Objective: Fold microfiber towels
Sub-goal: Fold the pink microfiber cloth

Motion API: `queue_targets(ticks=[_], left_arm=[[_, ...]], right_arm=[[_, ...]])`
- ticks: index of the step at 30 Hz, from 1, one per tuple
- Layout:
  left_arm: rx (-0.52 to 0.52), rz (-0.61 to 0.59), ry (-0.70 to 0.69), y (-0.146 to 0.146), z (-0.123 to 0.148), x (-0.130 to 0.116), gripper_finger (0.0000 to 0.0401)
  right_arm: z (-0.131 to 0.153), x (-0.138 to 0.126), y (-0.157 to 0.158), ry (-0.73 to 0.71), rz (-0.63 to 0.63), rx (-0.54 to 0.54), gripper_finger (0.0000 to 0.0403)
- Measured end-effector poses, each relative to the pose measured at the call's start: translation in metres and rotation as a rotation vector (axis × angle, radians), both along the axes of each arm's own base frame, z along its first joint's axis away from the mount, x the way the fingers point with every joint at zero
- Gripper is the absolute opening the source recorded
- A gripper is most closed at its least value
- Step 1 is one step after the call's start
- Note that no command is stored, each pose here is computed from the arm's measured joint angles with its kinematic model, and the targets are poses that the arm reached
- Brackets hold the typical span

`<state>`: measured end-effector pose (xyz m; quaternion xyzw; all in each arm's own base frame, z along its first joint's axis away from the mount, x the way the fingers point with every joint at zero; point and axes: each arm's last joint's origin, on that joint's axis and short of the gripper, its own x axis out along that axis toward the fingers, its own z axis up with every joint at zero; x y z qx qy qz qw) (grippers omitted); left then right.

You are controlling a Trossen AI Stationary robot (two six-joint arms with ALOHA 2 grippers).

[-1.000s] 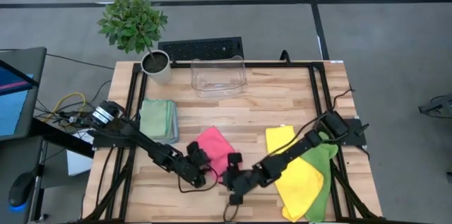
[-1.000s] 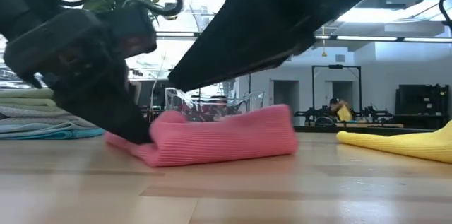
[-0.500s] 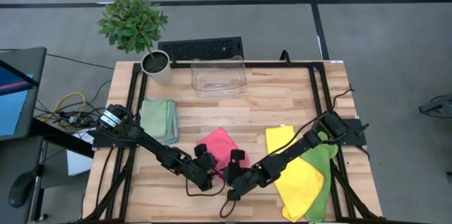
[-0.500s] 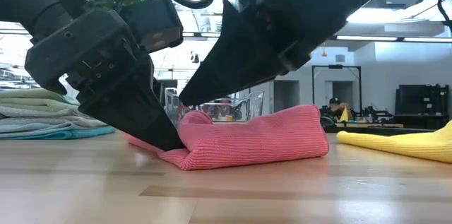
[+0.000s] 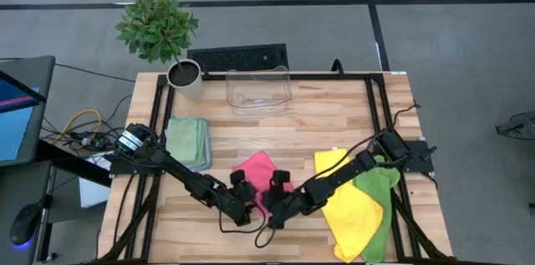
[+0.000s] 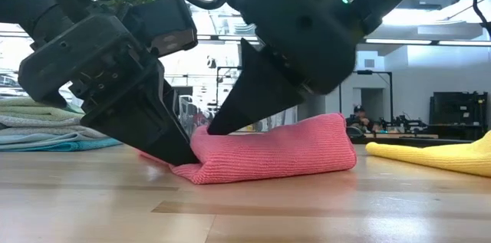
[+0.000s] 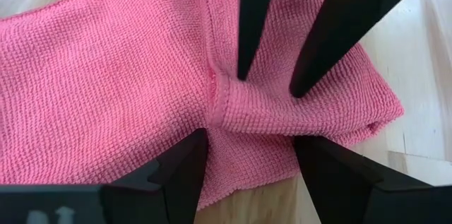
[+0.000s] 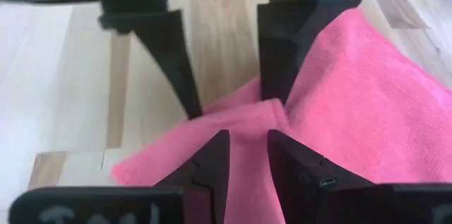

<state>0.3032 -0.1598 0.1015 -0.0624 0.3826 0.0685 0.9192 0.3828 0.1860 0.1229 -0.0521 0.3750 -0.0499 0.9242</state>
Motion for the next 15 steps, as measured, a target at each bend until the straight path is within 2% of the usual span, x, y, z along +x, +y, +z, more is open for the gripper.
queue_targets(ticks=[12,15], left_arm=[[0.006,-0.004,-0.003,0.000,0.000,0.000,0.0212],[0.008,-0.006,-0.002,0.000,0.000,0.000,0.0212]], right_arm=[[-0.003,0.014,-0.019,-0.016,0.015,0.007,0.0107],[0.000,0.018,-0.018,-0.051,0.059,0.019,0.0098]])
